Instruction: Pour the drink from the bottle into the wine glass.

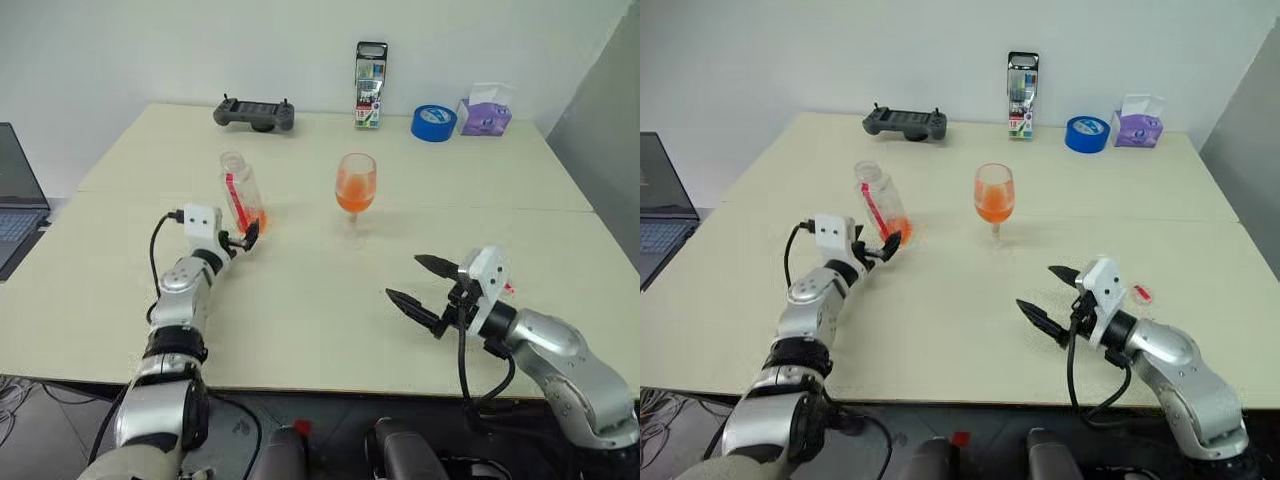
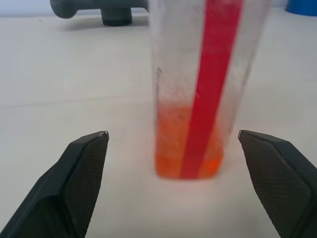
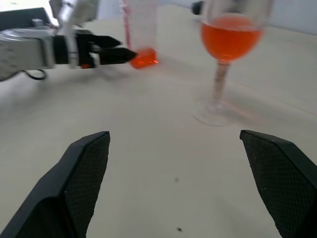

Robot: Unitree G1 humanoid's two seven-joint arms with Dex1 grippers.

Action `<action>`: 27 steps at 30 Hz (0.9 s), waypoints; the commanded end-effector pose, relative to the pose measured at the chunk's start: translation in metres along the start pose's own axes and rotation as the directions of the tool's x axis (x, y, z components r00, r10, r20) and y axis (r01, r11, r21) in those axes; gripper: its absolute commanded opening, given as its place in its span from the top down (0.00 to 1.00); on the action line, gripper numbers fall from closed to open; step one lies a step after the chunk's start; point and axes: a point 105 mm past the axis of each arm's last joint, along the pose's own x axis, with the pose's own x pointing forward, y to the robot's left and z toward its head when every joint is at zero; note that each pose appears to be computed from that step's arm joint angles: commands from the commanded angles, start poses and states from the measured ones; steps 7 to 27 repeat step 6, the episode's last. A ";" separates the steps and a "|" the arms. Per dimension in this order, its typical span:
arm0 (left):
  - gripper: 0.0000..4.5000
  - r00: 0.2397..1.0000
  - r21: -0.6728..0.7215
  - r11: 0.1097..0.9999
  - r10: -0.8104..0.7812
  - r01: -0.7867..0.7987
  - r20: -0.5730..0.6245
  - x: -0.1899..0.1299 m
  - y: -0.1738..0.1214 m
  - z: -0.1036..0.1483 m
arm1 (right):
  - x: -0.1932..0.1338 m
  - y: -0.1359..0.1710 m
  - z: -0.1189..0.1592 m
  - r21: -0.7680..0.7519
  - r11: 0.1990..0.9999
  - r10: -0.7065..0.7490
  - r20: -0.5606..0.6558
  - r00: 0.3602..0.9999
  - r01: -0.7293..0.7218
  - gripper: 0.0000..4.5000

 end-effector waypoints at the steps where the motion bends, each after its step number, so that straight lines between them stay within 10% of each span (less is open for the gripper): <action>1: 0.00 0.999 0.020 1.000 0.019 -0.020 0.029 -0.015 -0.007 0.018 | -0.001 -0.025 0.003 -0.049 0.962 -0.267 0.021 0.964 0.267 0.00; 6: 0.00 1.000 0.014 1.000 0.023 -0.023 0.010 -0.030 -0.025 0.022 | 0.005 -0.045 -0.010 -0.024 0.880 -0.474 -0.008 0.880 0.474 0.00; 27: 0.00 1.000 0.014 1.000 0.023 -0.023 0.010 -0.030 -0.025 0.022 | 0.005 -0.045 -0.010 -0.024 0.880 -0.474 -0.008 0.880 0.474 0.00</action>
